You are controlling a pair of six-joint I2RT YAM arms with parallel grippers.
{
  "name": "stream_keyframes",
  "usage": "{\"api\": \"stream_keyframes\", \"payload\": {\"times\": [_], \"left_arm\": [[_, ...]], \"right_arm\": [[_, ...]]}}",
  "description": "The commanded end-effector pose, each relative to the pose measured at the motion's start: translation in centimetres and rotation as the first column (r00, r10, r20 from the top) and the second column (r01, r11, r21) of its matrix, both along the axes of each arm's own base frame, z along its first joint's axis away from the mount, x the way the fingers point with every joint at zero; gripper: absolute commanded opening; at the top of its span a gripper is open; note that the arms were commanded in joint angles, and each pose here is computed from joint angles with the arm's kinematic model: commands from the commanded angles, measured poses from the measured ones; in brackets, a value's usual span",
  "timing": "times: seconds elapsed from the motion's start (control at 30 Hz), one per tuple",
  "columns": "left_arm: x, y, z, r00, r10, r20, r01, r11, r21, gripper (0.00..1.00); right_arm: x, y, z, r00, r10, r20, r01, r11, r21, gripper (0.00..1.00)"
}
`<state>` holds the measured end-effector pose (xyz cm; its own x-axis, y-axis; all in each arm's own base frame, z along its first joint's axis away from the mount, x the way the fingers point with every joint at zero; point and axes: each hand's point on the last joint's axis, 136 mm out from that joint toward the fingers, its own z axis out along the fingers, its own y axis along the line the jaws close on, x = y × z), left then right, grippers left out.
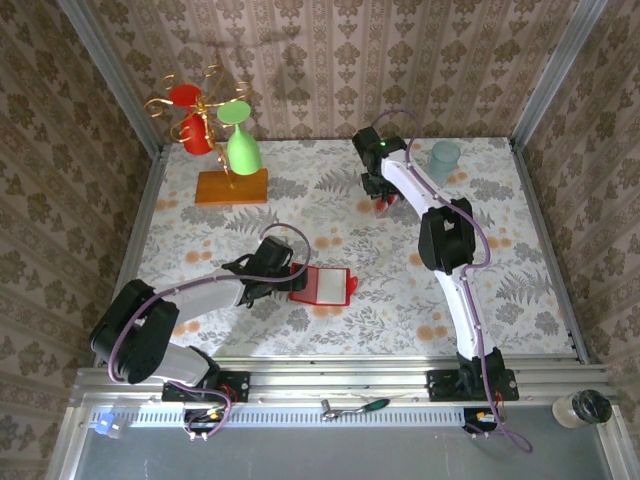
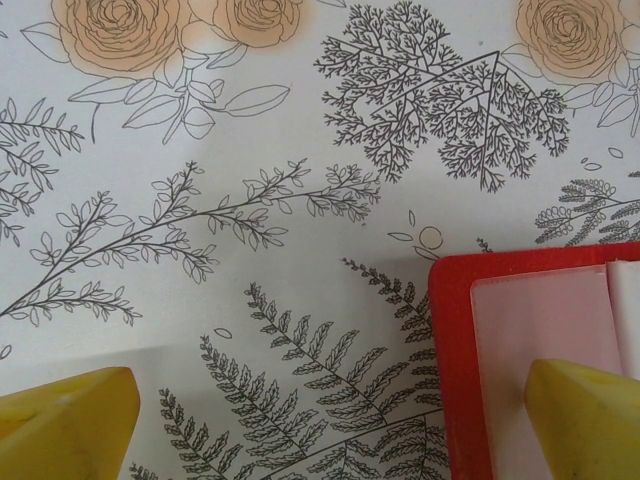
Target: Put the credit cards into the card holder
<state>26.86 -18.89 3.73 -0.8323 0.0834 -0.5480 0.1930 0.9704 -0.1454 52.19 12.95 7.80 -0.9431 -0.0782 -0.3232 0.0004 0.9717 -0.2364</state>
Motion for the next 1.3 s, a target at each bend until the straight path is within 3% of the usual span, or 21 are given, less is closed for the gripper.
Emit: {"api": "stream_keyframes", "payload": {"times": [0.0,0.4,0.57,0.87,1.27], "left_arm": [[-0.3,0.4,-0.7,1.000,0.009,-0.019,-0.009,1.000,0.007,1.00],[-0.5,0.7,-0.7,1.000,0.016,-0.016,-0.016,1.000,0.006,1.00],[-0.5,0.8,-0.9,1.000,0.018,-0.018,-0.018,1.000,0.004,1.00],[-0.6,0.7,-0.9,1.000,0.017,-0.019,-0.017,1.000,-0.001,1.00],[-0.6,0.7,-0.8,1.000,0.019,-0.016,-0.019,1.000,-0.007,1.00]], "right_arm": [[-0.4,0.3,-1.3,0.999,0.002,-0.046,-0.001,1.000,0.017,0.32],[-0.9,0.8,-1.9,0.997,0.003,-0.075,0.001,0.998,0.056,0.28],[-1.4,1.2,-1.5,0.998,0.006,-0.069,0.001,0.996,0.091,0.16],[-3.1,1.5,-1.5,0.997,0.018,-0.077,-0.008,0.991,0.136,0.06],[-6.9,1.9,-1.6,0.996,0.010,-0.085,0.010,0.972,0.236,0.04]]}}
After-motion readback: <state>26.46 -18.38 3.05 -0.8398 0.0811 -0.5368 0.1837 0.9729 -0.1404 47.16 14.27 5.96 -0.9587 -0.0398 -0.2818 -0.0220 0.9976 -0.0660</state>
